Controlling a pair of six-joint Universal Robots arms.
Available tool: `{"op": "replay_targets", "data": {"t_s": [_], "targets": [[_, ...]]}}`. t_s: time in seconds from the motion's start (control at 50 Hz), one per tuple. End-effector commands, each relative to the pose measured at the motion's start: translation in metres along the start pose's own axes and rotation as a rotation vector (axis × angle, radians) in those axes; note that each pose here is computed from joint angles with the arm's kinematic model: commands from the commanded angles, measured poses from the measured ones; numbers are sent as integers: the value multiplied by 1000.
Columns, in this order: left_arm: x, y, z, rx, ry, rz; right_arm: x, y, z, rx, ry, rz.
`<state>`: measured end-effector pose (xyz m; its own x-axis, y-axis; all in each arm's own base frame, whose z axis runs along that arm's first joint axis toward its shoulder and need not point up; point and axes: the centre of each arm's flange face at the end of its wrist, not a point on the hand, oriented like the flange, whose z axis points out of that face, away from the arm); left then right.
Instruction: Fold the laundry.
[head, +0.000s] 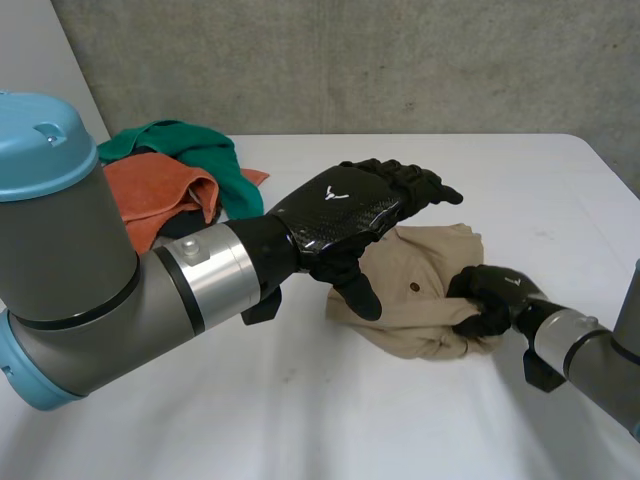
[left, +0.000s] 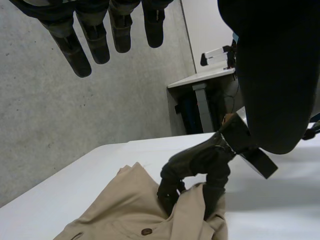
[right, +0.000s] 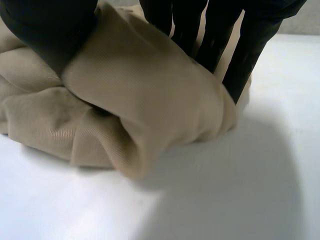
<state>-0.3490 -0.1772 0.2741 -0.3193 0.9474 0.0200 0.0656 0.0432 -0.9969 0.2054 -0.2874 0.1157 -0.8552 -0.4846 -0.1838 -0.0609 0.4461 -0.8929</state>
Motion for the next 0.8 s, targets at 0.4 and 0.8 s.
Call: {"op": "replay_targets", "data": {"t_s": [0.4, 0.8], "targets": [[-2, -18, 8, 70, 3, 42, 189, -114, 106, 462, 442, 94], [11, -20, 14, 82, 45, -4, 283, -115, 101, 435, 504, 130]]}}
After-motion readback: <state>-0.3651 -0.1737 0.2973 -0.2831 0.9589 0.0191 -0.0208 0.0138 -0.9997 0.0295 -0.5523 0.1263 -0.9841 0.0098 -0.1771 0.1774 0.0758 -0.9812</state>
